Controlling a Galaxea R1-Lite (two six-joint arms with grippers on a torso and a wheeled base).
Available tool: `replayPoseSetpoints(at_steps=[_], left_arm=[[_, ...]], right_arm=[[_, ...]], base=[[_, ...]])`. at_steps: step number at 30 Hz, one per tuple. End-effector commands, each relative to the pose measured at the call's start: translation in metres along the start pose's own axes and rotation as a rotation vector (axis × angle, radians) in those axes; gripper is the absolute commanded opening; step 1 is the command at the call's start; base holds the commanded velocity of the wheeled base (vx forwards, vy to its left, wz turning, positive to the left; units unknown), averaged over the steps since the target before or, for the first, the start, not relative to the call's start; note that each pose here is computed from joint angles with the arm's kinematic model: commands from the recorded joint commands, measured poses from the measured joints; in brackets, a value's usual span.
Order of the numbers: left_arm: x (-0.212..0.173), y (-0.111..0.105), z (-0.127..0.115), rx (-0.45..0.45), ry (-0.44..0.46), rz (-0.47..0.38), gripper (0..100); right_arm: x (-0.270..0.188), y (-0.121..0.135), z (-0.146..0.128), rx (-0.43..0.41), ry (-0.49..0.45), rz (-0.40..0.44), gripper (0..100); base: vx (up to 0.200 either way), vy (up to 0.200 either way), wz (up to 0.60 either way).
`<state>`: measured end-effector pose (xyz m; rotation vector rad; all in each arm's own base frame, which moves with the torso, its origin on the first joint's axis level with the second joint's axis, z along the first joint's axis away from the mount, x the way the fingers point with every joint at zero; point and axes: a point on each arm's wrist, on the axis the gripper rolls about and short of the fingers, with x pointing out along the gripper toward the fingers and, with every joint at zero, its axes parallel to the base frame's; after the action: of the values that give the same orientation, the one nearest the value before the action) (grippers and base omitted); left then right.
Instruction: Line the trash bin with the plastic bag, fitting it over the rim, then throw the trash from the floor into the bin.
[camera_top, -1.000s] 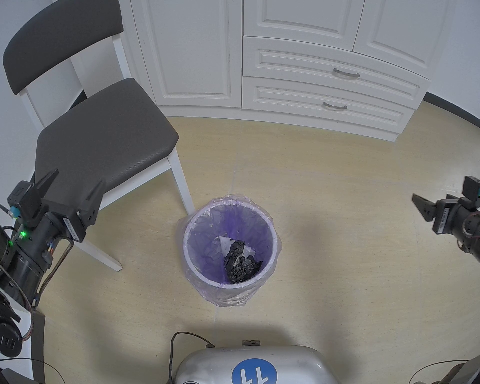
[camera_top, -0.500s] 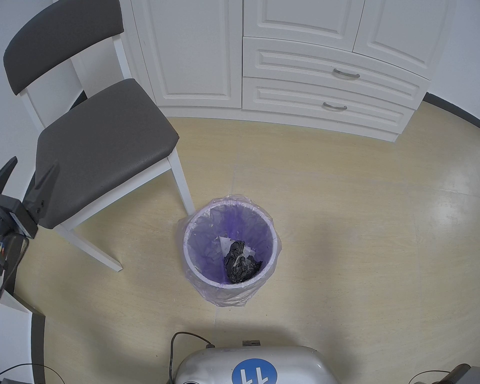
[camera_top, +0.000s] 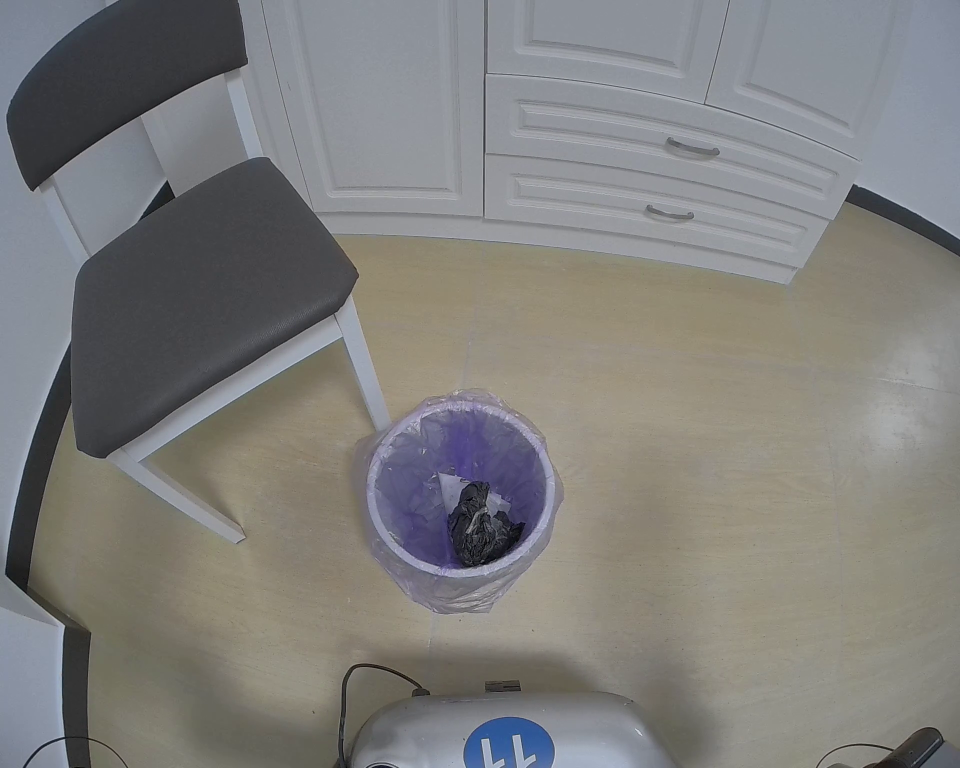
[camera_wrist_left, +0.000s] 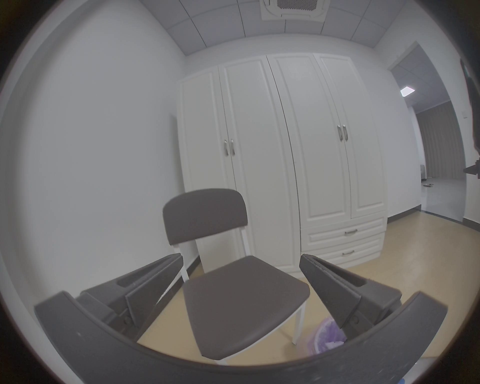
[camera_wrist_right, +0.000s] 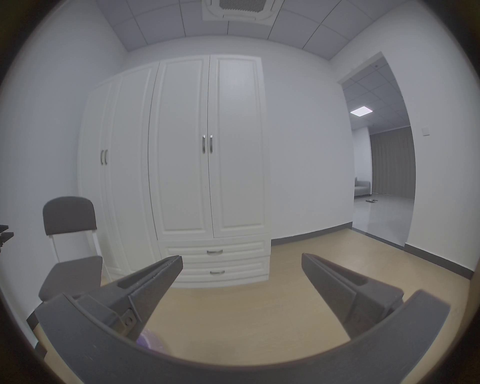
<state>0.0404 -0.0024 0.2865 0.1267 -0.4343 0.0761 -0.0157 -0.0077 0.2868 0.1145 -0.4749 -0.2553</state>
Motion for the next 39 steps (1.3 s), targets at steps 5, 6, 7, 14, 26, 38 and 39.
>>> replayPoseSetpoints(at_steps=[5,6,7,14,26,38,39], left_arm=[[-0.059,0.017,0.028,0.044,-0.164,0.103,100],[-0.068,0.018,0.031,0.060,-0.182,0.114,100],[-0.073,0.019,0.031,0.067,-0.191,0.120,100],[-0.123,0.022,0.037,0.086,-0.245,0.132,100],[-0.169,0.016,0.009,0.034,-0.212,0.153,100],[-0.139,0.002,-0.084,-0.051,-0.025,0.151,100],[-0.137,0.000,-0.097,-0.052,-0.017,0.146,100]], right_arm=[[-0.060,-0.018,0.010,0.054,-0.190,-0.015,100],[-0.067,-0.020,0.010,0.059,-0.214,-0.019,100],[-0.072,-0.021,0.010,0.063,-0.229,-0.021,100],[-0.111,-0.032,-0.005,0.074,-0.295,-0.022,100],[-0.112,-0.033,-0.009,0.239,-0.326,-0.072,100],[-0.106,-0.032,-0.026,0.181,-0.400,-0.081,100],[-0.106,-0.032,-0.028,0.154,-0.431,-0.084,100]], base=[[0.000,0.000,0.00],[0.000,0.000,0.00],[0.000,0.000,0.00],[0.000,0.000,0.00],[0.000,0.000,0.00],[0.000,0.000,0.00],[0.000,0.000,0.00]])
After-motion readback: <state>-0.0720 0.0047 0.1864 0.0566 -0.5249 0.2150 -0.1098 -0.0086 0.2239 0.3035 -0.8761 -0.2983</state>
